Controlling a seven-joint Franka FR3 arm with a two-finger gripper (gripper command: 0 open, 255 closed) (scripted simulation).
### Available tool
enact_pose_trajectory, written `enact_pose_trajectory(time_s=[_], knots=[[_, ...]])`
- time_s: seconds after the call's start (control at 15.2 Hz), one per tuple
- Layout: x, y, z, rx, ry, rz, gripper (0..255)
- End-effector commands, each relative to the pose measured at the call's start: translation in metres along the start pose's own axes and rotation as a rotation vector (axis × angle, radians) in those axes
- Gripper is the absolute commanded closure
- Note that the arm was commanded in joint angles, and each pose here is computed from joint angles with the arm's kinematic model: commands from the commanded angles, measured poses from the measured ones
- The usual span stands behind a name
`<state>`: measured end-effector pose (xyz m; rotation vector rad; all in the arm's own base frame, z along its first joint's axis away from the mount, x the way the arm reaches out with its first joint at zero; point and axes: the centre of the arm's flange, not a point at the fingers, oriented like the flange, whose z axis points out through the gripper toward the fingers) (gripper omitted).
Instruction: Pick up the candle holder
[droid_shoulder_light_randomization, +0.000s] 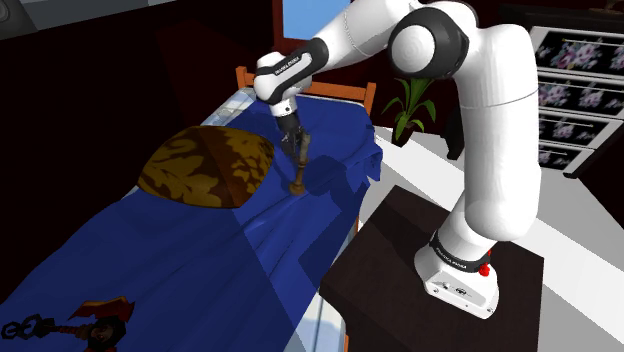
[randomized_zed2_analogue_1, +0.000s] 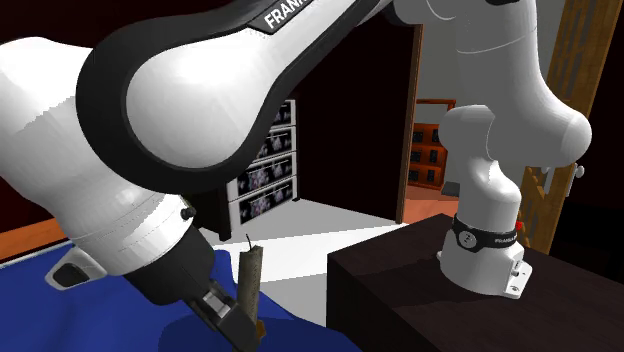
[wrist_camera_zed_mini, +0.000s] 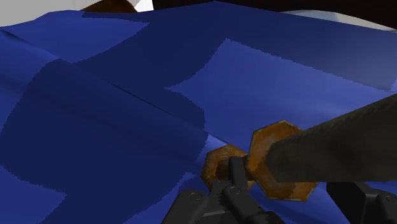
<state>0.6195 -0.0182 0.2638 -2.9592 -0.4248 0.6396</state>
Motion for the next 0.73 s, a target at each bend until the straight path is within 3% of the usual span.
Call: enact_pose_trajectory(time_s=[0.0, 0.66], knots=[[-0.004, -0.001, -0.009, 0.000, 0.000, 0.000, 255], [-0.021, -0.007, -0.049, 0.000, 0.000, 0.000, 255]])
